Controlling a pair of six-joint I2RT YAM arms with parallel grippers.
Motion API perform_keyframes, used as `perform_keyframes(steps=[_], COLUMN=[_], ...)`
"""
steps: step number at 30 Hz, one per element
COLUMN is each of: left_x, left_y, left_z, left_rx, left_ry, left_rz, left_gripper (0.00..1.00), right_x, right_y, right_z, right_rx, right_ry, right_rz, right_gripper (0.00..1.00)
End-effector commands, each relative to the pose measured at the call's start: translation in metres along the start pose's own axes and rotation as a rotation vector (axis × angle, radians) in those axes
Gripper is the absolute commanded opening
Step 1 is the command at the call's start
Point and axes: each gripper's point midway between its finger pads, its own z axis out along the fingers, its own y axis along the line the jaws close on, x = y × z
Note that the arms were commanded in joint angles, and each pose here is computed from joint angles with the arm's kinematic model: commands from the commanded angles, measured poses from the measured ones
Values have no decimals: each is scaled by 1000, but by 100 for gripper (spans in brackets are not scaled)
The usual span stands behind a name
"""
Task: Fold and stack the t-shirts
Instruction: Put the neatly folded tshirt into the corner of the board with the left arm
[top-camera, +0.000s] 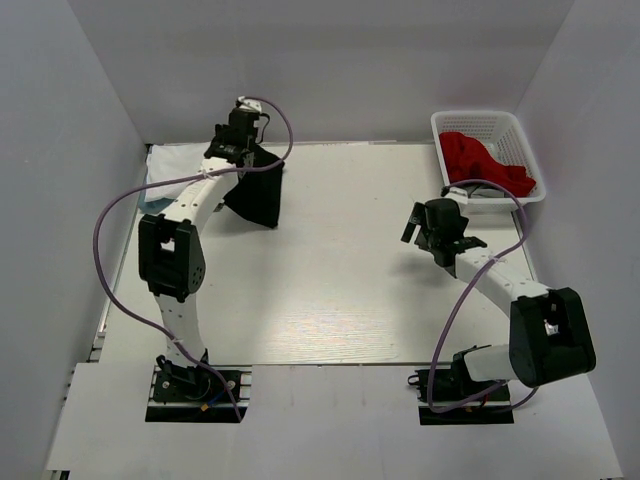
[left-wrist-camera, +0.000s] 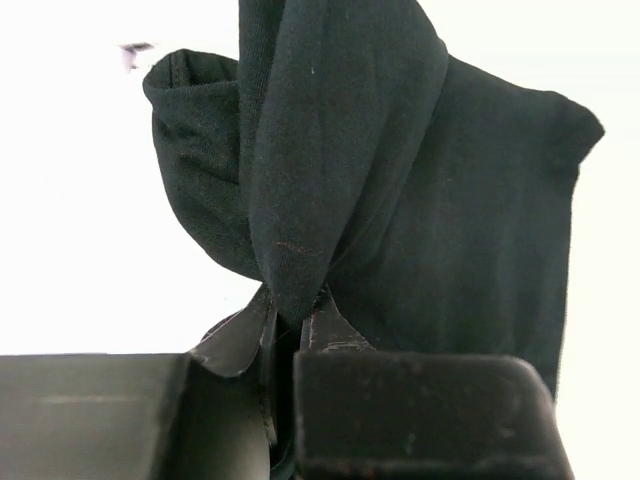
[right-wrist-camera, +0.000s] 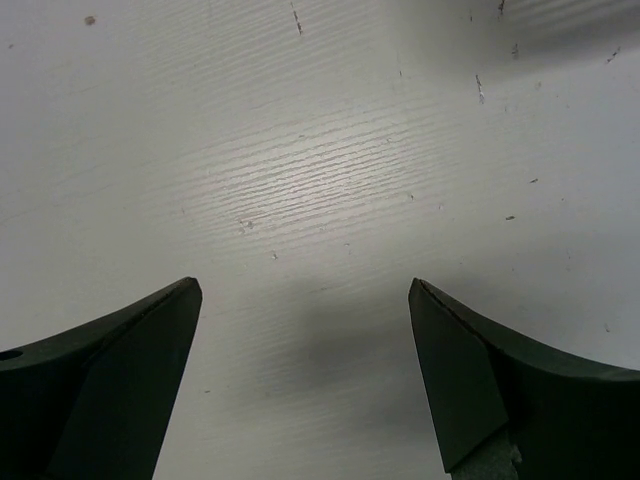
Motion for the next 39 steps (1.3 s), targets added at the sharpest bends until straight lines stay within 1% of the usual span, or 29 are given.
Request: perform_keyframes(steps=[1, 3, 4, 6, 7, 9, 11, 14, 17, 19, 24, 30, 32, 33, 34, 36, 37, 39], left_x=[-64, -70, -71, -76, -81, -79, -87, -94, -103, -104, -92, -69, -68, -60, -66, -59, -55, -46], left_y=[38, 49, 47, 64, 66, 75, 83, 84, 98, 100, 106, 115, 129, 129, 132, 146, 141, 153], left_z=[-34, -34, -34, -36, -38, -30, -31, -29, -32, -30, -21, 11, 19, 28, 25, 34, 40, 54], left_rx=[9, 10, 21, -2, -4, -12, -24, -3, -14, 0, -13, -33, -64, -68, -72, -94, -82, -126], left_ry=[-161, -171, -174, -178, -189, -167, -177, -181, -199, -199, -167, -116, -109, -89, -104, -88, -77, -62], left_rz=[-17, -12, 3, -2, -8, -10, -22, -23, -42, -43, -42, -46, -60, -49, -55, -66, -60, -73], left_gripper=[0, 0, 0, 0, 0, 0, 0, 0, 0, 0, 0, 0, 0, 0, 0, 0, 0, 0], right_x=[-14, -12, -11, -12, -12, -12, -13, -13, -15, -15, -16, -25, -29, -29, -32, -32, -32, -34], right_y=[0, -1, 1, 3, 4, 4, 6, 10, 13, 15, 22, 23, 26, 26, 27, 29, 30, 32], right_z=[4, 5, 6, 5, 5, 6, 6, 7, 9, 11, 14, 16, 16, 17, 19, 19, 22, 25], right_rx=[21, 26, 16, 5, 3, 3, -1, -20, -28, -31, -46, -35, -39, -38, -39, -38, -38, -36], right_ry=[-24, -11, -5, -3, -4, 0, 0, 9, 10, 19, 36, 31, 27, 28, 28, 31, 39, 47], right_rz=[-5, -7, -10, -7, -5, -8, -6, -7, -1, -3, -7, -8, -7, -7, -5, -5, -9, -8], right_gripper=[90, 90, 90, 90, 90, 90, 90, 90, 90, 90, 90, 90, 90, 90, 90, 90, 90, 90])
